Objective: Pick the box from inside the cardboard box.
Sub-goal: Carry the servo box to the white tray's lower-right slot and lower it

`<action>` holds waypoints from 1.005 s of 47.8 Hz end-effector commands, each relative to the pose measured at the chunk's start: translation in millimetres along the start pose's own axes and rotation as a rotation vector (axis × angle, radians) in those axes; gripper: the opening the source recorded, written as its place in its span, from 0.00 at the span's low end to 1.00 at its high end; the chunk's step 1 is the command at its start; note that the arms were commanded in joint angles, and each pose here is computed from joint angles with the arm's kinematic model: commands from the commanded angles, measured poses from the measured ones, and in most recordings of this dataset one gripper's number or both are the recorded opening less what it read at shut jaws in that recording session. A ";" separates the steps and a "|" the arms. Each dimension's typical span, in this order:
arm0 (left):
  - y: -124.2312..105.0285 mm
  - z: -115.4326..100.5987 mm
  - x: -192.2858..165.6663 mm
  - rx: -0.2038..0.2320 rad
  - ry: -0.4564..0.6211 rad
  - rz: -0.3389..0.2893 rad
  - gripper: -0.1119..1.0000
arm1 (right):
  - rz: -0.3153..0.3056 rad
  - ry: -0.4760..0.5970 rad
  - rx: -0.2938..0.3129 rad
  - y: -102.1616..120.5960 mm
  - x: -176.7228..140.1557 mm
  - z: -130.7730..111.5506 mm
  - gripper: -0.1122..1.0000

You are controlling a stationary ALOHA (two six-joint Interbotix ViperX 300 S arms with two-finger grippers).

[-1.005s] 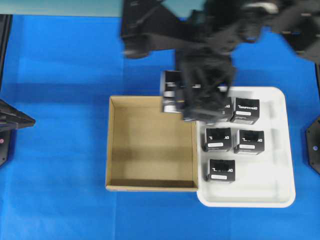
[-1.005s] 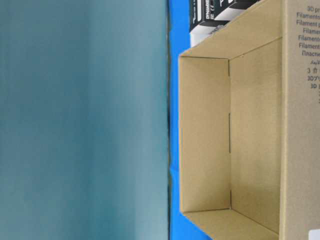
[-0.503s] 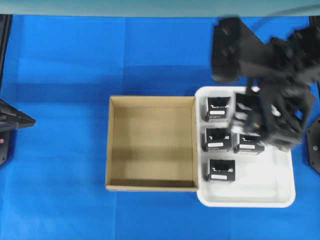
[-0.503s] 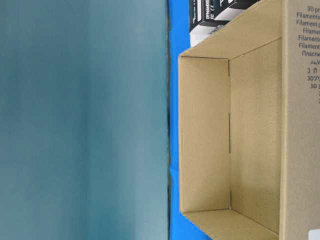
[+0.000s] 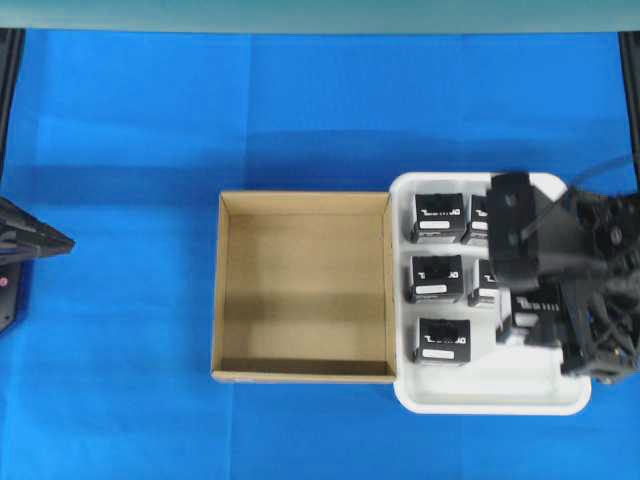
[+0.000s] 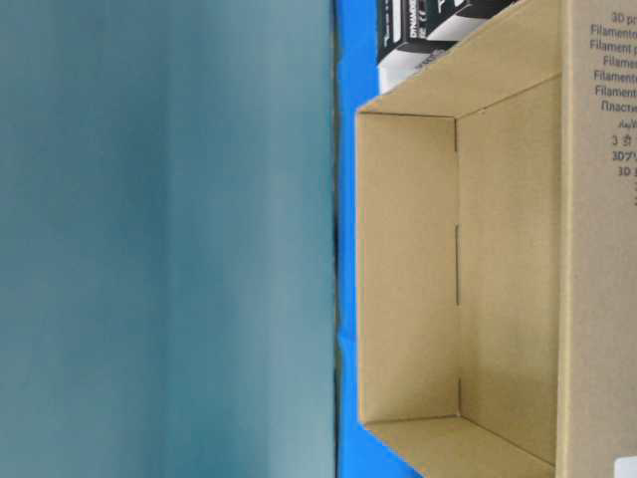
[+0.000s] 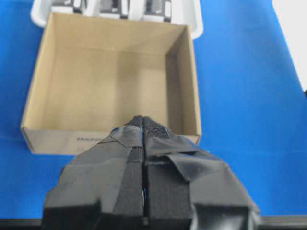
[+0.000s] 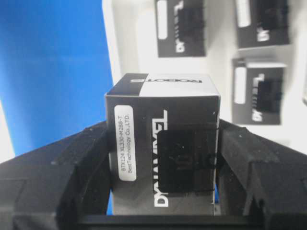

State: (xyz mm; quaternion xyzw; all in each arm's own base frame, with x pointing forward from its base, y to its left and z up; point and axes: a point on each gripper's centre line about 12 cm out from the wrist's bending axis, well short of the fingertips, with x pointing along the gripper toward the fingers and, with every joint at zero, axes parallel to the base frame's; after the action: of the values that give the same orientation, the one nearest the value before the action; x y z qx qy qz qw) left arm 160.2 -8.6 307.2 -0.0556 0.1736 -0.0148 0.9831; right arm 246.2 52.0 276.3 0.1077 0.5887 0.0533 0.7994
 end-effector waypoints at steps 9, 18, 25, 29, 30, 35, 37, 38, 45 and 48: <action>-1.5 8.6 0.3 0.001 -0.026 -0.005 0.04 | 0.004 0.010 -0.020 -0.8 51.3 -23.7 0.64; -1.9 11.8 1.2 0.002 -0.052 -0.009 0.04 | -0.006 -0.003 -0.010 -8.6 83.2 -36.8 0.64; -2.0 12.4 2.4 0.002 -0.059 -0.010 0.04 | -0.024 0.006 -0.007 -16.4 103.2 -47.1 0.64; -2.1 12.6 2.4 0.001 -0.061 -0.010 0.04 | -0.031 0.003 -0.004 -20.0 111.3 -50.5 0.64; -2.1 12.6 2.4 0.001 -0.061 -0.010 0.04 | -0.032 0.002 -0.003 -20.6 112.9 -51.1 0.64; -2.2 13.3 2.4 -0.001 -0.067 -0.011 0.04 | -0.040 -0.001 -0.002 -24.1 121.8 -54.3 0.64; -2.3 14.3 2.1 -0.001 -0.071 -0.012 0.04 | -0.045 0.001 -0.001 -25.9 124.7 -55.8 0.64; -2.3 14.6 2.1 -0.001 -0.074 -0.012 0.04 | -0.048 0.004 -0.002 -26.7 126.5 -56.9 0.64; -2.6 16.9 1.6 -0.002 -0.086 -0.014 0.04 | -0.067 0.012 -0.005 -31.9 136.2 -57.8 0.64; -2.6 16.9 1.6 -0.002 -0.086 -0.014 0.04 | -0.074 0.019 0.000 -34.2 139.7 -57.6 0.64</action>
State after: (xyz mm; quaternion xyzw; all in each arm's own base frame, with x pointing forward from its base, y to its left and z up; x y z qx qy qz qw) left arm 164.9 -9.5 314.1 -0.0589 0.1413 -0.0186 0.9880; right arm 228.5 56.4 125.1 0.0852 0.6003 0.0287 0.7947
